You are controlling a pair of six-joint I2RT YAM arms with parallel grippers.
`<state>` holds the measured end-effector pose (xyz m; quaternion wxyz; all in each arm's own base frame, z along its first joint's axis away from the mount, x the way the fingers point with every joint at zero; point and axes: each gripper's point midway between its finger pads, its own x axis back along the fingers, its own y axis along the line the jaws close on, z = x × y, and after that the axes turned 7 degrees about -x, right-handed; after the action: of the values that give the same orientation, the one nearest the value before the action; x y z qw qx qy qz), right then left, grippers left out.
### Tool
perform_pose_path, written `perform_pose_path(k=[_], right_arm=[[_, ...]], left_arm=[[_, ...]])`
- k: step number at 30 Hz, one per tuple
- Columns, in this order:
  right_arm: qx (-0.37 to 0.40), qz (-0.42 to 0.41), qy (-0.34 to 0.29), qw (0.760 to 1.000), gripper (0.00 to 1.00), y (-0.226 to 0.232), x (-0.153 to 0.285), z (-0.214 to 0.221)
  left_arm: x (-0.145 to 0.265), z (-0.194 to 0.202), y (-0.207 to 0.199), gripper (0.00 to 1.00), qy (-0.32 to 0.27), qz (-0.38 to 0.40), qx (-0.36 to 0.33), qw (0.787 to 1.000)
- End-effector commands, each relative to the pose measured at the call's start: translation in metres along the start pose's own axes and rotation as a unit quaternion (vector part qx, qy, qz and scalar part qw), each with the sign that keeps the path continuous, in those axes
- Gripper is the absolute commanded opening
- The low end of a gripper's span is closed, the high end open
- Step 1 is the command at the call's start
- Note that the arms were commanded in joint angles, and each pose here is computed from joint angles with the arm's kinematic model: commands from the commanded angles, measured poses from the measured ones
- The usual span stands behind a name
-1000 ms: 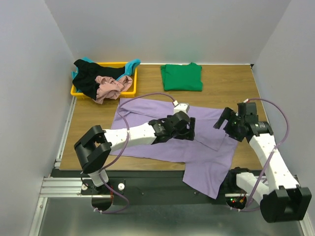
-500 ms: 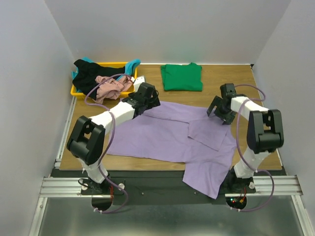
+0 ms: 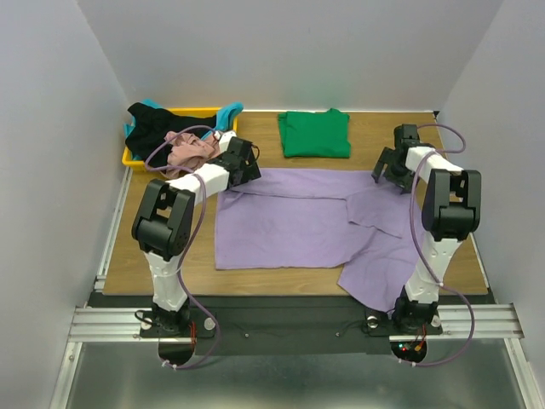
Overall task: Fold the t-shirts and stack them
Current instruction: Fold the tshirt
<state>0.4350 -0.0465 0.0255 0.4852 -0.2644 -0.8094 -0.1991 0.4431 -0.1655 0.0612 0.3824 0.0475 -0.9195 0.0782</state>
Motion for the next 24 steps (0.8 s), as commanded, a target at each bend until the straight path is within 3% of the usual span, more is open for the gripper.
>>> perform_pose_path(k=[1,9,14,20,24], right_arm=[[0.074,0.035,0.004,0.997,1.00,-0.021,-0.031,-0.008],[0.146,0.037,-0.015,0.989,1.00,-0.029,-0.043,-0.047],[0.149,0.026,-0.007,0.988,1.00,-0.023,-0.054,-0.047],[0.153,0.007,-0.012,0.988,1.00,-0.013,-0.056,-0.056],[0.184,-0.001,-0.007,0.983,1.00,-0.013,-0.059,-0.054]], left_arm=[[-0.001,-0.031,-0.018,0.95,-0.029,0.020,-0.005,0.999],[-0.020,-0.044,-0.035,0.95,-0.028,0.040,-0.021,0.999],[-0.040,-0.011,-0.047,0.95,0.018,0.073,-0.032,0.997],[-0.063,-0.004,-0.032,0.95,0.031,0.016,-0.037,0.999],[-0.073,-0.028,-0.040,0.95,0.013,0.004,-0.048,0.999]])
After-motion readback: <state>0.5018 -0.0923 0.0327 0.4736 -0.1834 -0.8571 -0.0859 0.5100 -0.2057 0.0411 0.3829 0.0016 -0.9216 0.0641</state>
